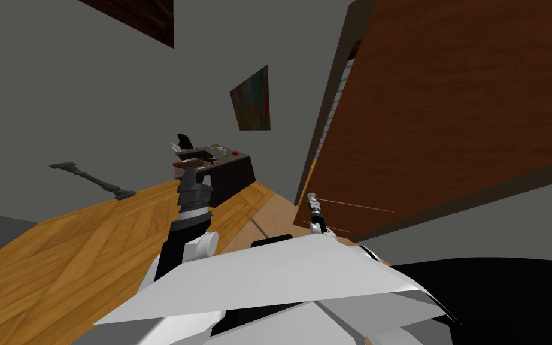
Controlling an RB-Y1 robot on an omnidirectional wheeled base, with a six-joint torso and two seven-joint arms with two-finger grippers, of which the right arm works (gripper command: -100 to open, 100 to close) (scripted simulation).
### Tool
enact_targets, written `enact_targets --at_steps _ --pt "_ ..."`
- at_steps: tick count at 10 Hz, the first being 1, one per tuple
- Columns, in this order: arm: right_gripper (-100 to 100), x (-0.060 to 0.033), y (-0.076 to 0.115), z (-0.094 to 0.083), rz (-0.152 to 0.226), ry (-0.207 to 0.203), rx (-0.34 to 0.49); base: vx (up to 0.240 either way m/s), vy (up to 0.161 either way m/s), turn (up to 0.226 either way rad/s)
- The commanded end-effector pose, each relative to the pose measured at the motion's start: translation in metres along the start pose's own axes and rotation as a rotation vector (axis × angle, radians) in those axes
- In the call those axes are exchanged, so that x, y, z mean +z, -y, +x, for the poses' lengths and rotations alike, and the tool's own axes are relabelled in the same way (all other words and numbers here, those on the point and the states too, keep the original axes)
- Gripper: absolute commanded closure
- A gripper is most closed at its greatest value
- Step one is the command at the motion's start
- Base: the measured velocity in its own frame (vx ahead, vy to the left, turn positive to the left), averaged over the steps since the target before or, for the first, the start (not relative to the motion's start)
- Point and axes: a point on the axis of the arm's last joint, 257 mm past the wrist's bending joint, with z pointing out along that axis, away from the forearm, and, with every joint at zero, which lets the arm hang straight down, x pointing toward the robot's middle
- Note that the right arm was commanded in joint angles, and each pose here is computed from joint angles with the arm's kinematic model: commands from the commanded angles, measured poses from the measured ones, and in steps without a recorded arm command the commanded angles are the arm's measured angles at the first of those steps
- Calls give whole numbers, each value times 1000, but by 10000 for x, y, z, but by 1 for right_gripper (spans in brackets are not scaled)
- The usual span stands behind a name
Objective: Pull the door open
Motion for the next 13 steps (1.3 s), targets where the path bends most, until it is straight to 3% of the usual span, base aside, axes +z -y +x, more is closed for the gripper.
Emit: enact_targets --at_steps 1,2,5,11,12,13 --pt "100 4 6 12 0 -4 2 0 0 0" --pt "100 10 49 7 28 1 1 -171 -22 114" --pt "100 20 107 14 61 3 1 -195 -10 67" --pt "100 26 284 16 163 15 1 -249 -17 80" --pt "100 15 262 -4 152 19 -2 -93 -11 19" --pt "100 -44 223 -22 173 22 -2 -139 6 108"
